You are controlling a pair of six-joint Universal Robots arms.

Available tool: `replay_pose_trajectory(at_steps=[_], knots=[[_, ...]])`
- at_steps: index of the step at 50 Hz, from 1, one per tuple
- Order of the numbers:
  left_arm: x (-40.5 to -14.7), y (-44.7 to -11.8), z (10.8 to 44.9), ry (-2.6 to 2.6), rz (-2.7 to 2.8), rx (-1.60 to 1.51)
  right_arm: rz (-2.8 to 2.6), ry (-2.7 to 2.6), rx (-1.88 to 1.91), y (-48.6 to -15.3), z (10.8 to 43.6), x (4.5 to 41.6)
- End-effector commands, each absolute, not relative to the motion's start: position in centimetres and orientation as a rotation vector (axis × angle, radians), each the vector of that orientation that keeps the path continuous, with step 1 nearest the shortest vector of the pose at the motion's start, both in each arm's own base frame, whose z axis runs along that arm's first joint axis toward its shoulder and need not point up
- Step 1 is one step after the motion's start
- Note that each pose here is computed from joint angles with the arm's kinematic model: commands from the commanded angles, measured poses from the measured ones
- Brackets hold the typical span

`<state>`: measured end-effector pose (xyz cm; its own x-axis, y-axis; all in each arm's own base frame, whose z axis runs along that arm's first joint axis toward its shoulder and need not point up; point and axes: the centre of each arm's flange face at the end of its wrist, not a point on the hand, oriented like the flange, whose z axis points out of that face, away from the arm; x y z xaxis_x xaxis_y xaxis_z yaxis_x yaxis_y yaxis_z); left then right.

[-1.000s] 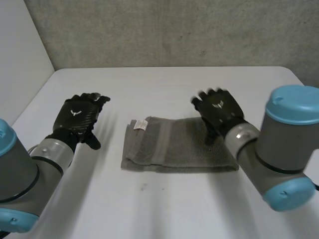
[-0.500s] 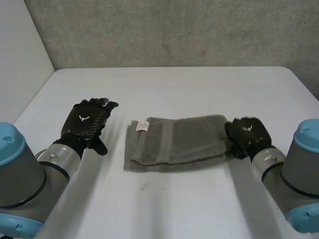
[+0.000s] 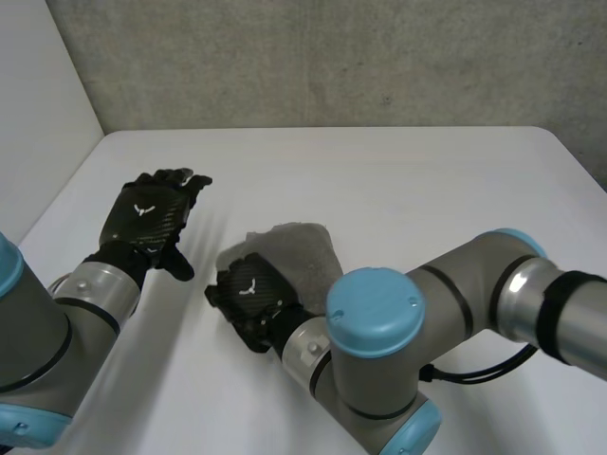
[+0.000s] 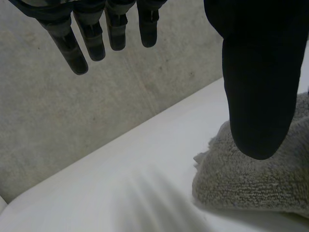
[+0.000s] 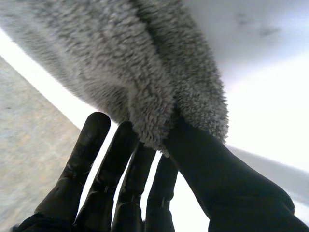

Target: Fold the laundry

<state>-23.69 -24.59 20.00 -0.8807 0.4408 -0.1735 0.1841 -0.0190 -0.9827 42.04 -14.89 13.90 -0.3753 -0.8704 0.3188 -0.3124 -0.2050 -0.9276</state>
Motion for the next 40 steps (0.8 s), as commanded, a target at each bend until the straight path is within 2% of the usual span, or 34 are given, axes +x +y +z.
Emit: replay_pose_trajectory(at_steps=[1, 2, 3, 5, 6, 8, 12, 14, 19, 27, 35, 40], knots=[[-23.7, -25.0, 21.3, -2.013, 2.051, -0.642, -1.669, 1.655, -1.355, -15.7, 15.1, 41.4], [-23.7, -25.0, 21.3, -2.013, 2.051, -0.642, -1.731, 1.687, -1.295, -16.5, 16.7, 40.7], [-23.9, -25.2, 21.8, -1.991, 2.062, -0.629, -1.732, 1.687, -1.294, -16.5, 16.7, 40.7], [-24.1, -25.4, 22.2, -1.974, 2.065, -0.617, -1.842, 1.82, -1.099, -20.1, 19.0, 38.1], [-24.4, -25.7, 22.4, -1.967, 2.056, -0.598, -1.843, 1.821, -1.098, -20.1, 19.0, 38.1], [-24.5, -25.9, 22.5, -1.961, 2.046, -0.577, -1.876, 1.904, -0.904, -22.7, 20.3, 35.8], [-25.5, -26.3, 21.3, -1.974, 1.972, -0.559, -1.823, 1.957, -0.797, -23.7, 20.4, 34.7], [-27.5, -25.5, 20.2, -1.983, 1.869, -0.588, -1.791, 1.976, -0.768, -24.0, 20.5, 34.5], [-29.1, -24.7, 17.6, -2.085, 1.713, -0.623, -1.657, 2.024, -0.792, -24.3, 19.2, 34.8], [-29.6, -24.5, 14.1, -2.338, 1.568, -0.489, -1.478, 2.12, -0.882, -25.4, 15.7, 36.2], [-29.7, -24.8, 13.3, -2.364, 1.56, -0.497, -1.433, 2.153, -1.018, -25.9, 13.3, 36.7], [-29.7, -24.9, 13.3, -2.37, 1.564, -0.523, -1.472, 2.144, -1.107, -26.0, 13.3, 36.7]])
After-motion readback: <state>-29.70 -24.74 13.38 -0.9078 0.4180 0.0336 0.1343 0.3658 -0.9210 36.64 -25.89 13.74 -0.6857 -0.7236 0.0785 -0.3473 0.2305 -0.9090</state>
